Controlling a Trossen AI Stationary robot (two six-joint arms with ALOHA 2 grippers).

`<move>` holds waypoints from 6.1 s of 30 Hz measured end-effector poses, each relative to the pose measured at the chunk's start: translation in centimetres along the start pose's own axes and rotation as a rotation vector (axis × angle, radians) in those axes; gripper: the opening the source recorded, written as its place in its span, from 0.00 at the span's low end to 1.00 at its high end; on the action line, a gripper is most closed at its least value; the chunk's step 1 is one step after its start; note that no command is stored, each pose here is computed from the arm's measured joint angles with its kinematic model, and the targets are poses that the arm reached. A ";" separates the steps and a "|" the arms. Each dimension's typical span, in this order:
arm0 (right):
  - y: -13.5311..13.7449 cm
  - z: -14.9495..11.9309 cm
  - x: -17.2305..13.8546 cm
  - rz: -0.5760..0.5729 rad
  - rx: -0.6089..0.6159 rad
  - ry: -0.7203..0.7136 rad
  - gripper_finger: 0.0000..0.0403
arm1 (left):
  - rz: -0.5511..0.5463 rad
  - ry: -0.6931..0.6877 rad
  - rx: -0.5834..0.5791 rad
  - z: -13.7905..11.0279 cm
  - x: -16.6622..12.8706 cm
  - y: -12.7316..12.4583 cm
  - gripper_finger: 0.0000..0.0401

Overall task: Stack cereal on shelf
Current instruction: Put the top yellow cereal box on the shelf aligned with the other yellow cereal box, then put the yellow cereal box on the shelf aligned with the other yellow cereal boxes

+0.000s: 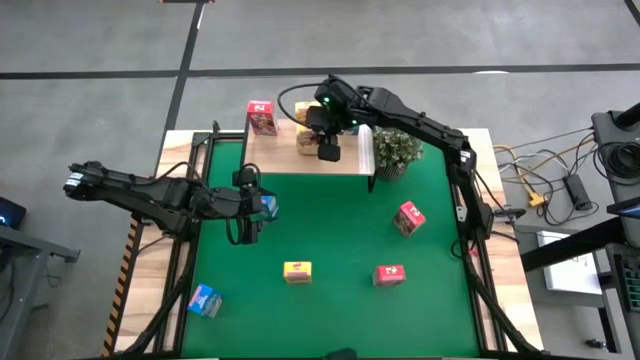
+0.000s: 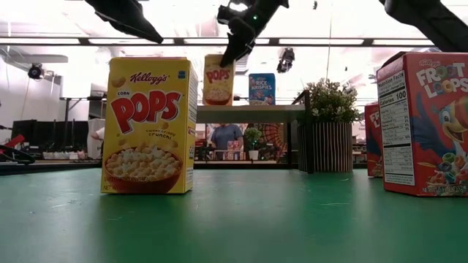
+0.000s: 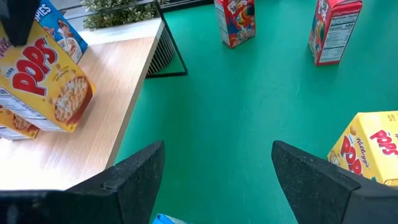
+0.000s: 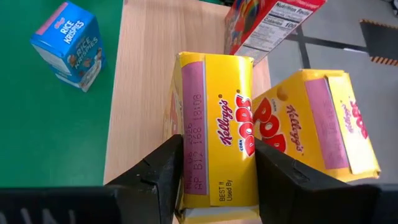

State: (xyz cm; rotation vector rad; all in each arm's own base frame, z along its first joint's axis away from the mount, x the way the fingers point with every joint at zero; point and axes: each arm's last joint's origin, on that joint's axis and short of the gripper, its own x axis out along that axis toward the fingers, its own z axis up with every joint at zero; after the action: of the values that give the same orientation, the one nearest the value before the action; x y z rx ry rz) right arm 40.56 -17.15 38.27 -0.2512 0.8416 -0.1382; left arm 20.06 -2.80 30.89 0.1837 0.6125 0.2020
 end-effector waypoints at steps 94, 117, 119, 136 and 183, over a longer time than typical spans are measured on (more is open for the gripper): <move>0.5 -3.2 -0.7 -0.041 0.098 0.105 0.03 | 0.007 -0.035 -0.024 0.3 0.1 0.0 0.69; 22.5 1.1 -2.4 0.304 0.047 0.009 0.03 | -0.130 -0.118 0.024 0.1 -2.6 -6.4 0.69; 24.6 1.0 -2.1 0.314 0.046 -0.022 0.03 | -0.153 -0.134 0.021 0.1 -3.0 -6.8 0.69; 33.2 -1.2 -0.5 0.327 0.089 -0.170 0.06 | -0.239 -0.111 -0.035 -0.5 -3.2 -9.5 0.69; 35.6 -8.5 8.2 0.211 0.182 -0.394 0.62 | -0.234 -0.150 0.089 -0.2 -2.9 -9.9 0.69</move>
State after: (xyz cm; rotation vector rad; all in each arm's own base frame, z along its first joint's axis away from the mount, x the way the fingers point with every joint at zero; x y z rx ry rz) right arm 40.35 13.90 17.24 -0.0148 0.4557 0.0333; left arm 18.94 -13.03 30.07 0.2095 0.4894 -0.0646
